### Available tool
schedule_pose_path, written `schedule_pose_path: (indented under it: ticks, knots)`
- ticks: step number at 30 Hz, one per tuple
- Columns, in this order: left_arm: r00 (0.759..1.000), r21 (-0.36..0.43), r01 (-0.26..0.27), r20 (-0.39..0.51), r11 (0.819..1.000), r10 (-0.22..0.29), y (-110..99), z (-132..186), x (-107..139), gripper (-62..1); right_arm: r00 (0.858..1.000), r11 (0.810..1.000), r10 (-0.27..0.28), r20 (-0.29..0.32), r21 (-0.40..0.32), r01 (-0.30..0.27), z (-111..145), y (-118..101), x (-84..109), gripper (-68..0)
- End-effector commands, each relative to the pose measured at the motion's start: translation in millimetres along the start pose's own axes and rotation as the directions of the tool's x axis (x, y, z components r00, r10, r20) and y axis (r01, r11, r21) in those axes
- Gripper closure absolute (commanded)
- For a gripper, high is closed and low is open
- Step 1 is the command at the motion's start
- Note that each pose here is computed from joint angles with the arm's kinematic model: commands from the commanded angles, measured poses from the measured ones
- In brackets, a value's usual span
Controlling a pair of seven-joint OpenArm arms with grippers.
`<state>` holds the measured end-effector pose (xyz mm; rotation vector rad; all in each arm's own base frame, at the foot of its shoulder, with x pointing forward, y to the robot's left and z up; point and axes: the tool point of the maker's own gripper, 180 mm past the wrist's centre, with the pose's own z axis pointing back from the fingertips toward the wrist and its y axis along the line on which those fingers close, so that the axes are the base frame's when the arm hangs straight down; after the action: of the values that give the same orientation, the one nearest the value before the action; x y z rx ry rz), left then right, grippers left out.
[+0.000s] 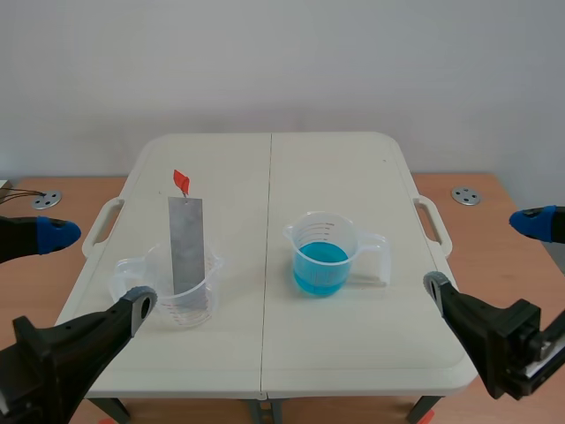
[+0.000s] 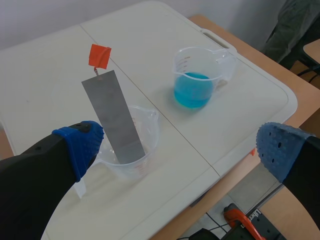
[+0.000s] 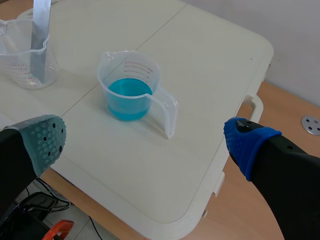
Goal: Hold the metal plate by the orange handle, dip it into the blue solution, take it out and point at it, then put the plate back in the beaker on the left.
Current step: 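Lift the metal plate out of the left beaker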
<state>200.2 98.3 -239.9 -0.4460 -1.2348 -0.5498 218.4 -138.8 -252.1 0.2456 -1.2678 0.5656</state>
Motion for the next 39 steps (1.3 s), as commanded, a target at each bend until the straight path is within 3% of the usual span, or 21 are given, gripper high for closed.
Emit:
schedule_pose_path:
  ticks: [1,10,11,12,14,15,19,26,34,39]
  knots:
    - [1.000,-0.003,-0.005,0.029,1.000,0.005,-1,0,8,-62.3,0.999,1.000,0.020,0.035,-0.005,-0.019,-3,-5,11.1,-66.3]
    - [1.000,-0.004,-0.002,0.023,1.000,0.002,-1,0,7,-62.3,0.995,0.998,0.059,0.080,0.010,-0.060,-19,-8,29.7,-66.3]
    - [1.000,-0.001,-0.001,0.018,1.000,0.001,-1,-1,6,-56.0,0.995,0.998,0.061,0.085,0.018,-0.063,-23,-6,31.7,-66.3]
    - [1.000,0.007,0.000,0.007,1.000,0.000,1,-1,4,-42.2,0.994,0.997,0.066,0.090,0.030,-0.069,-26,-3,33.9,-66.3]
    - [1.000,0.009,0.007,-0.012,1.000,-0.007,1,0,0,-5.8,0.992,0.995,0.079,0.095,0.052,-0.084,-34,3,37.8,-66.3]
    - [0.999,0.007,0.025,-0.020,1.000,-0.025,1,0,-1,-0.9,0.991,0.994,0.086,0.100,0.061,-0.092,-38,5,40.5,-66.3]
    - [0.995,0.001,0.078,-0.069,0.997,-0.078,-2,6,-14,-2.3,0.983,0.989,0.110,0.147,0.084,-0.123,-51,12,56.9,-66.3]
    - [0.993,0.068,0.106,-0.066,0.992,-0.101,12,41,-16,-2.3,0.972,0.979,0.140,0.189,0.119,-0.164,-71,22,78.9,-66.3]
    - [0.980,0.160,0.191,-0.087,0.968,-0.178,41,84,-6,-2.3,0.975,0.977,0.127,0.183,0.144,-0.155,-102,36,80.4,-66.3]
    - [0.969,0.228,0.238,-0.128,0.944,-0.213,58,108,-2,-2.3,0.976,0.973,0.139,0.166,0.161,-0.166,-121,46,74.6,-66.3]
